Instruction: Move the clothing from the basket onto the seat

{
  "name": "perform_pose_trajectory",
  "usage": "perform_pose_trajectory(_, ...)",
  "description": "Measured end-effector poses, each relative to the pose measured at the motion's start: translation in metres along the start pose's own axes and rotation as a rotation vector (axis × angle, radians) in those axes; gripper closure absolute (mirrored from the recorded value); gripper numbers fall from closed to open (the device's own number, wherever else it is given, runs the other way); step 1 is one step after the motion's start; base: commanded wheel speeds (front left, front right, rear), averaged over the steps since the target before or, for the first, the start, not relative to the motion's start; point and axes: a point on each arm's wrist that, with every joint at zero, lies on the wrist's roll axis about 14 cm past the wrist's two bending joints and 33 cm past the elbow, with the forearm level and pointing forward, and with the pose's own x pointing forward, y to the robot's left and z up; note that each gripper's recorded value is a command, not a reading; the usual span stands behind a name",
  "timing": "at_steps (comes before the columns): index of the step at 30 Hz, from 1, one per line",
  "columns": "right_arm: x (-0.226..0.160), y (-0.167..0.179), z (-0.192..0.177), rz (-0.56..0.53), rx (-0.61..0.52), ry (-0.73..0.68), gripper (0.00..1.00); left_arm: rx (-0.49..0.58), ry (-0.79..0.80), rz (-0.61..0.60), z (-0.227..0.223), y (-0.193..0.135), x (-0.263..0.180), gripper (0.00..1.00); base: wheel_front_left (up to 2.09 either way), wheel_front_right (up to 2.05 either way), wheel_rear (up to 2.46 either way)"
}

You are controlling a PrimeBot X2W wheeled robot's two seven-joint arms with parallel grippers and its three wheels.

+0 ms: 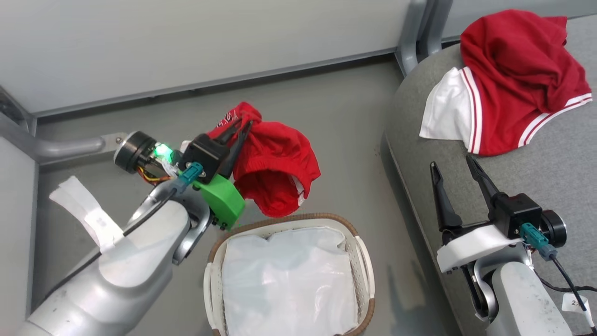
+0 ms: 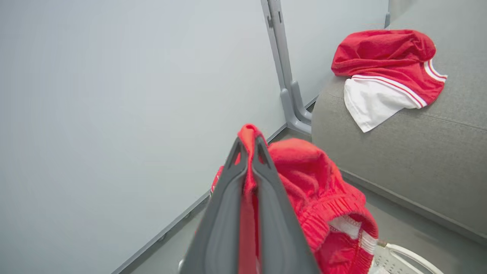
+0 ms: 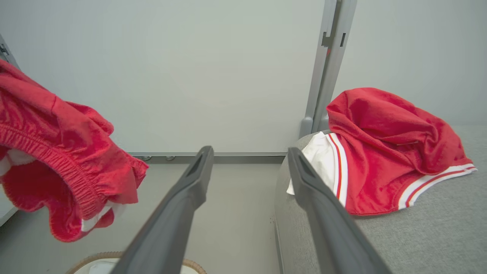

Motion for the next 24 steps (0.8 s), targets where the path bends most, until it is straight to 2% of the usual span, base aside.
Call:
perform_pose_trajectory(6, -0.016, 0.007, 0.02, 0.015, -0.007, -0.042, 0.0, 0.098, -0.131, 0.023, 0.077, 0.014, -0.003, 1.0, 0.0, 0.0, 0.0)
perform_pose_trajectory(11, -0.024, 0.016, 0.032, 0.037, -0.014, -0.071, 0.0, 0.124, -0.22, 0.039, 0.125, 0.016, -0.005, 1.0, 0.0, 0.0, 0.0)
perform_pose_trajectory(17, -0.028, 0.035, 0.039, 0.092, -0.013, -0.09, 0.0, 0.121, -0.257, 0.033, 0.147, 0.01, -0.003, 1.0, 0.0, 0.0, 0.0)
perform_pose_trajectory(24, -0.025, 0.086, 0.058, 0.244, 0.047, -0.141, 0.0, 0.113, -0.263, 0.019, 0.152, 0.0, -0.001, 1.0, 0.0, 0.0, 0.0)
